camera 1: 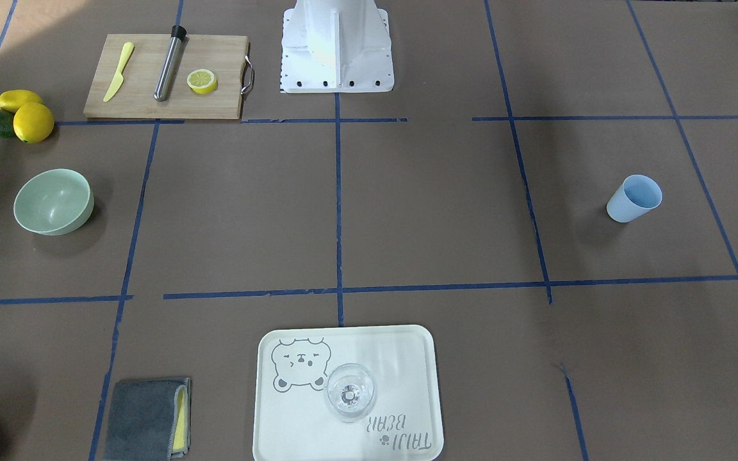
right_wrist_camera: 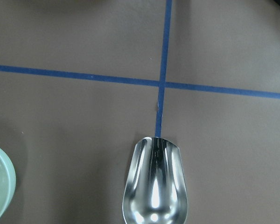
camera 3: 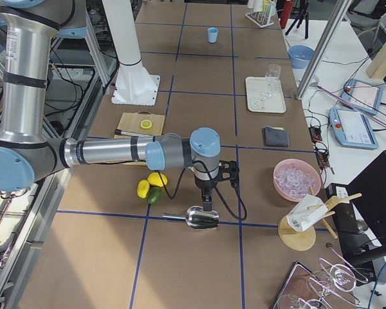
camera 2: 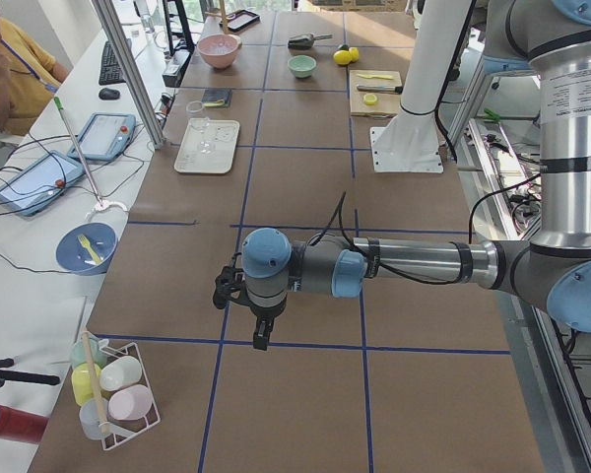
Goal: Pour ice into bowl
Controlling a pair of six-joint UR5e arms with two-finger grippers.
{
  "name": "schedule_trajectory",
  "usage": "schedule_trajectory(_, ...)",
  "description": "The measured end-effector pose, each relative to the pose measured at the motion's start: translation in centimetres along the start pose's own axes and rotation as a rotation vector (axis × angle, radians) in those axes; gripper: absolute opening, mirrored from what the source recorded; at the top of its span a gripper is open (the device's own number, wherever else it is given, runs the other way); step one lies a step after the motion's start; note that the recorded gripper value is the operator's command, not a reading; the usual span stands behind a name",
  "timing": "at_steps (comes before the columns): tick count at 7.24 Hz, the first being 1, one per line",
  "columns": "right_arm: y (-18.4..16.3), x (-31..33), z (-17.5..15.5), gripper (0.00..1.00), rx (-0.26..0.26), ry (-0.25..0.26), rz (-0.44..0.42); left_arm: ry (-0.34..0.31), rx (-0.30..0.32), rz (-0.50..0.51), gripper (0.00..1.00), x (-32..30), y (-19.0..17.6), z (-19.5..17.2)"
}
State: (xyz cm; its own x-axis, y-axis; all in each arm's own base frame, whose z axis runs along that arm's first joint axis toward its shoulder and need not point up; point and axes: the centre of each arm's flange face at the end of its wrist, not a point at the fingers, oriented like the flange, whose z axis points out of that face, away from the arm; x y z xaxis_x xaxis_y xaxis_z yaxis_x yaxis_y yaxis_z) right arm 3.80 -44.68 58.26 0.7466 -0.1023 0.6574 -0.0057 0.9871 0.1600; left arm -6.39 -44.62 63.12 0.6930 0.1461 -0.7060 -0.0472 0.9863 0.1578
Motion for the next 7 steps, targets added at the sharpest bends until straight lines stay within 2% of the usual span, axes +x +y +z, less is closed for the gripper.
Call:
schedule_trajectory(3, -0.9, -2.8, -0.5, 1.0, 0.096, -0.088, -0.11, 0.001, 0.002, 0.004, 1.0, 0.1, 0.0, 0.0)
schedule_trajectory(4, -1.2, -4.5, 0.0, 1.0, 0.109, -0.104, -0.159, 0.002, 0.001, 0.004, 1.0, 0.1, 0.0, 0.0)
schedule_trajectory(5, -1.5, -6.7, 1.4, 1.0, 0.101, -0.125, -0.206, 0.002, 0.001, 0.003, 1.0, 0.1, 0.0, 0.0)
schedule_trajectory(7, -0.6, -11.0, 6.4, 1.0, 0.027, -0.17, -0.243, 0.003, 0.003, 0.005, 1.0, 0.1, -0.1, 0.0)
